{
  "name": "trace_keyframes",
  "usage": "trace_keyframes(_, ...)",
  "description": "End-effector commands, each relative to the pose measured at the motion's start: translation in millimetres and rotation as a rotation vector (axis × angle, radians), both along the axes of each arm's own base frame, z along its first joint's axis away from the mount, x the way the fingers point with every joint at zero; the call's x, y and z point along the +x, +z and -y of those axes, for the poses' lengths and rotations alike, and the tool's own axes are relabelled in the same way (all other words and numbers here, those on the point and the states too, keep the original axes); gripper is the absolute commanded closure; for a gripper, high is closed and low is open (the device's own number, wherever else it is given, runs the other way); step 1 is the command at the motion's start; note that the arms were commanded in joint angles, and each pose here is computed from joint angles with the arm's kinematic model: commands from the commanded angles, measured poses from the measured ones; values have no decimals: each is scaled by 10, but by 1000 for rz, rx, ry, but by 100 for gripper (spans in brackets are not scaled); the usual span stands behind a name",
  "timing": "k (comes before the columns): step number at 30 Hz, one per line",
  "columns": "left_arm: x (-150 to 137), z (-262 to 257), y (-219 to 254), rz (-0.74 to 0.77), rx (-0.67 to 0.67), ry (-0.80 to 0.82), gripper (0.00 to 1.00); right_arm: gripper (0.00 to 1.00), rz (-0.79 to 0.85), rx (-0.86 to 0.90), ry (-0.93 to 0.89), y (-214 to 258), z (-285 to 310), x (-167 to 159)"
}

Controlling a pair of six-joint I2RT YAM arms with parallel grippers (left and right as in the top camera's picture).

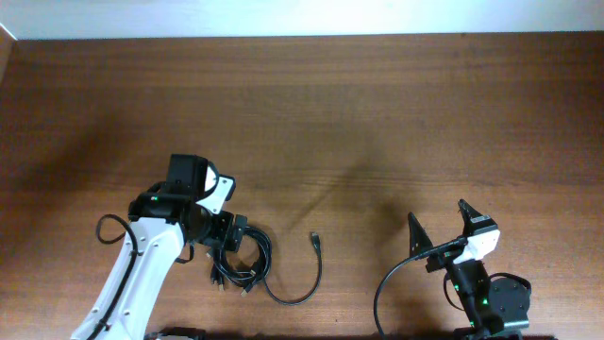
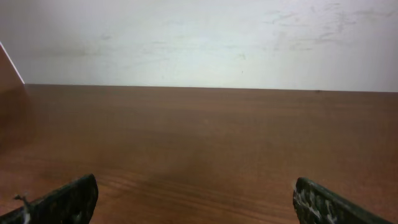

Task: Untangle cables
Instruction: 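Lower the left gripper onto the black cable coil and grasp it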

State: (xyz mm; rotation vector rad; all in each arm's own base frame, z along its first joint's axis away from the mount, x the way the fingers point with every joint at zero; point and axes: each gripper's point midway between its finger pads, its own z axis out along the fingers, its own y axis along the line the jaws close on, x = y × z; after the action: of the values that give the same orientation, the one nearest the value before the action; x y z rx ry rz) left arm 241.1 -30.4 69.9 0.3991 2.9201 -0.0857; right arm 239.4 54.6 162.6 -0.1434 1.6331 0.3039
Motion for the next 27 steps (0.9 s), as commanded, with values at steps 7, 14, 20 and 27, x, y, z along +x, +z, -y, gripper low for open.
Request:
trace_keyframes(7, -44, -40, -101, -16, 20, -23, 1, 1, -8, -1, -18, -44, 34, 11)
trace_keyframes(14, -238, -53, -433, -49, 25, -38, 1, 1, -8, -1, -18, -44, 34, 11)
trace_keyframes(20, -189, -49, -494, -29, 28, -68, 1, 1, -9, -1, -18, -45, 34, 11)
trace_keyframes(27, -136, -45, -772, -87, 37, -112, 1, 1, -8, -1, -18, -44, 34, 11)
